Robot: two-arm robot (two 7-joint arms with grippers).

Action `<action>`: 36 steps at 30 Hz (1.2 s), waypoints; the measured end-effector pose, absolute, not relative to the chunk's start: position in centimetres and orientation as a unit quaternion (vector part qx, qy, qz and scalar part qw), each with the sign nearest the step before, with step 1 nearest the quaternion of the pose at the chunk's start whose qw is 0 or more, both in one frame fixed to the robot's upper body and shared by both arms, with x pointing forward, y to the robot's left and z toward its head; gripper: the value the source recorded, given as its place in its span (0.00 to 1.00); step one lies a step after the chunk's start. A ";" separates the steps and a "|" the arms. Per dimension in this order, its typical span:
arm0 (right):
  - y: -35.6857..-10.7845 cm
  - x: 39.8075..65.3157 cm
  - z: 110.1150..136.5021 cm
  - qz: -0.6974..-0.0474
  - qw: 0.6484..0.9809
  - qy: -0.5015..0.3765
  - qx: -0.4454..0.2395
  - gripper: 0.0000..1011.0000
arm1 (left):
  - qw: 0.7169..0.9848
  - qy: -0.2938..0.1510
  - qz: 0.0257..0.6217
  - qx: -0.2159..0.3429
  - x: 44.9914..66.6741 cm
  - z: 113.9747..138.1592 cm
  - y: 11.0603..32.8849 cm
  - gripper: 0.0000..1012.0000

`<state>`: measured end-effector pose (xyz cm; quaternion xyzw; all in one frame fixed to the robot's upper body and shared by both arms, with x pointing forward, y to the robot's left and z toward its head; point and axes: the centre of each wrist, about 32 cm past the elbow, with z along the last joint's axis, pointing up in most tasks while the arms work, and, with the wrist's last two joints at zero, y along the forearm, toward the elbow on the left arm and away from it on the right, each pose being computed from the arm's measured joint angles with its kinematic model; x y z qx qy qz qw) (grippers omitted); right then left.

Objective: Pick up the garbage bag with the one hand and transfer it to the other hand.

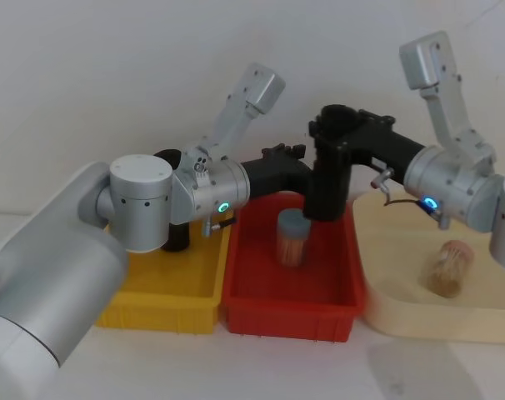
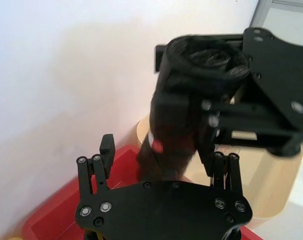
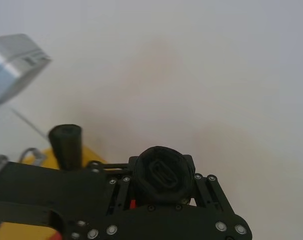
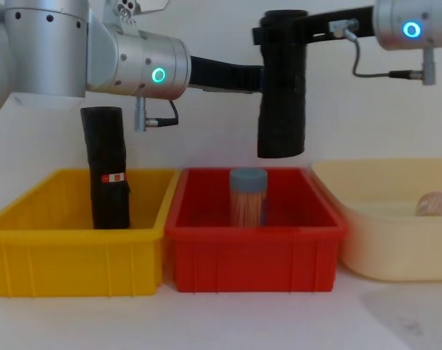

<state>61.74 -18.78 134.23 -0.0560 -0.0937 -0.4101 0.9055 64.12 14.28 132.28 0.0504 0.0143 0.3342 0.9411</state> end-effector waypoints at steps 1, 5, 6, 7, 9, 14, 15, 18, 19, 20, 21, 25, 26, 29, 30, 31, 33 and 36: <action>-19.0 61.7 134.2 -0.414 0.903 -0.096 -0.056 0.51 | 0.941 0.014 0.334 0.050 64.1 132.3 14.3 0.99; -19.7 61.5 134.3 -0.434 0.893 -0.104 -0.057 0.51 | 0.941 0.014 0.334 0.050 64.1 132.3 14.3 0.99; -19.8 61.5 134.3 -0.439 0.890 -0.107 -0.057 0.51 | 0.941 0.014 0.334 0.050 64.1 132.3 14.3 0.99; -20.0 61.4 134.3 -0.443 0.888 -0.108 -0.057 0.51 | 0.941 0.014 0.334 0.050 64.1 132.3 14.3 0.99; -20.6 61.3 134.3 -0.456 0.881 -0.114 -0.058 0.51 | 0.941 0.014 0.334 0.050 64.1 132.3 14.3 0.99; -21.9 61.1 134.3 -0.490 0.860 -0.125 -0.063 0.51 | 0.941 0.014 0.334 0.050 64.1 132.3 14.3 0.99; -22.1 61.1 134.3 -0.495 0.857 -0.127 -0.064 0.51 | 0.941 0.014 0.334 0.050 64.1 132.3 14.3 0.99; -22.8 61.0 134.2 -0.513 0.846 -0.131 -0.067 0.51 | 0.941 0.014 0.334 0.050 64.1 132.3 14.3 0.99; -23.2 60.9 134.1 -0.523 0.839 -0.133 -0.069 0.51 | 0.941 0.014 0.334 0.050 64.1 132.3 14.3 0.99; -23.2 60.9 134.1 -0.523 0.839 -0.133 -0.069 0.51 | 0.941 0.014 0.334 0.050 64.1 132.3 14.3 0.99; -23.5 60.9 134.0 -0.532 0.833 -0.134 -0.072 0.51 | 0.941 0.014 0.334 0.050 64.1 132.3 14.3 0.99; -24.2 60.8 133.6 -0.548 0.822 -0.134 -0.079 0.51 | 0.941 0.014 0.334 0.050 64.1 132.3 14.3 0.99; -24.4 60.8 133.4 -0.554 0.818 -0.133 -0.082 0.51 | 0.941 0.014 0.334 0.050 64.1 132.3 14.3 0.99; -24.7 60.8 133.1 -0.561 0.813 -0.130 -0.088 0.51 | 0.941 0.014 0.334 0.050 64.1 132.3 14.3 0.99; -25.0 60.9 132.8 -0.564 0.811 -0.127 -0.093 0.51 | 0.941 0.014 0.334 0.050 64.1 132.3 14.3 0.99; -25.0 60.9 132.8 -0.566 0.810 -0.125 -0.094 0.51 | 0.941 0.014 0.334 0.050 64.1 132.3 14.3 0.99; -25.2 60.9 132.5 -0.568 0.808 -0.122 -0.098 0.51 | 0.941 0.014 0.334 0.050 64.1 132.3 14.3 0.99; -25.4 61.0 132.1 -0.572 0.806 -0.116 -0.104 0.59 | 0.941 0.014 0.334 0.050 64.1 132.3 14.3 0.99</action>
